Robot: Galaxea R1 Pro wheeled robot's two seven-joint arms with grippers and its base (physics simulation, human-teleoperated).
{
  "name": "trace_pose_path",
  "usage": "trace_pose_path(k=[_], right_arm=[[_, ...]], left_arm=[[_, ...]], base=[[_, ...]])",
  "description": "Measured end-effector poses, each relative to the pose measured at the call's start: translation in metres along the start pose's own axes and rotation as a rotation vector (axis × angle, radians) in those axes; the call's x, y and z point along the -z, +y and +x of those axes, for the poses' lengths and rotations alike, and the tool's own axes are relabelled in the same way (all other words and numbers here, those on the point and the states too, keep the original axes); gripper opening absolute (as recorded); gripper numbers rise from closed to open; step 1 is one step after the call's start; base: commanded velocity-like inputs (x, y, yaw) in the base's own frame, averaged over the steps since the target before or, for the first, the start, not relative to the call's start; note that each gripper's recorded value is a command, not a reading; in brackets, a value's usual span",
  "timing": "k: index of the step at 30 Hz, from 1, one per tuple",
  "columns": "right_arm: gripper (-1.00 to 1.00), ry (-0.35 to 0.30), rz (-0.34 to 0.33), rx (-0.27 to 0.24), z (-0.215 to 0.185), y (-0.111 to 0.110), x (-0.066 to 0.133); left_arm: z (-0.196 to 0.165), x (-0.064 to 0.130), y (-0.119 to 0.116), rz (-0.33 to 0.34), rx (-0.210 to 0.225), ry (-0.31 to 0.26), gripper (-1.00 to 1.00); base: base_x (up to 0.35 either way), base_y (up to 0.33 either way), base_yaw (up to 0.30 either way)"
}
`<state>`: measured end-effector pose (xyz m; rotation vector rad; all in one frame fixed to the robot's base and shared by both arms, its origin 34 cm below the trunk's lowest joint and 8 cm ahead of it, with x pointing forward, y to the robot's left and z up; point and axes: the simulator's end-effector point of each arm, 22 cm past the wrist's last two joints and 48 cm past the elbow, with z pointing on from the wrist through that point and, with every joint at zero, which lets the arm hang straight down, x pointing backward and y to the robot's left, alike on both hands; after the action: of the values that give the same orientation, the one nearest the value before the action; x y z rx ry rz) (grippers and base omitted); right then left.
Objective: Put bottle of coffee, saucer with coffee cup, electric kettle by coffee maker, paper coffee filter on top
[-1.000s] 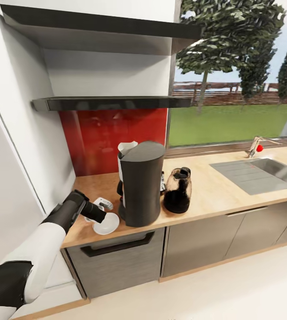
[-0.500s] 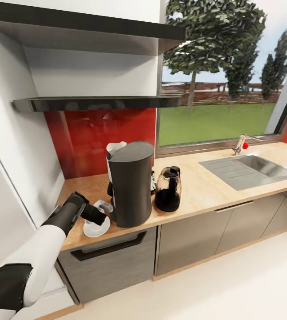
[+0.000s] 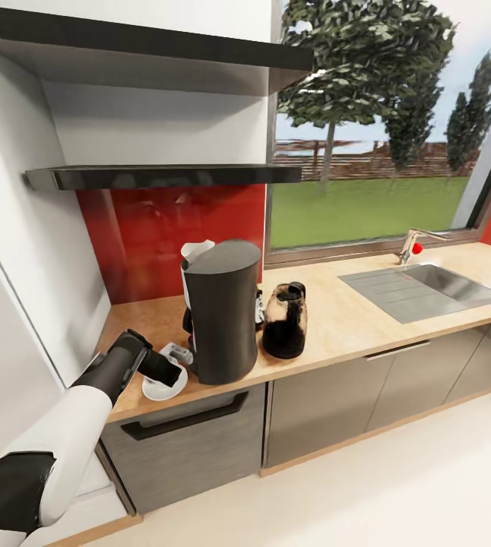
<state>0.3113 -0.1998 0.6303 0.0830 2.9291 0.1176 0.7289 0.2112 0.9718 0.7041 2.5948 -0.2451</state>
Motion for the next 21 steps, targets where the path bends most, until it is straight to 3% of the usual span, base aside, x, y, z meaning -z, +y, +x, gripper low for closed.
trace_pose_path(k=[16,17,21], right_arm=[[1.0,-0.003,0.0,0.004,-0.0009,0.0,0.0],[1.0,-0.004,0.0,0.004,-0.0013,0.0,0.0],[1.0,-0.003,0.0,0.004,-0.0007,0.0001,0.0]], left_arm=[[0.0011,0.0001,0.0037,-0.015,-0.009,0.004,-1.0],[0.0011,0.0001,0.0038,-0.016,-0.009,0.004,1.0],[0.0009,0.0002,0.0049,-0.021,-0.01,0.004,1.0]], base=[[0.0,0.0,0.0],[0.0,0.0,0.0],[0.0,0.0,0.0]])
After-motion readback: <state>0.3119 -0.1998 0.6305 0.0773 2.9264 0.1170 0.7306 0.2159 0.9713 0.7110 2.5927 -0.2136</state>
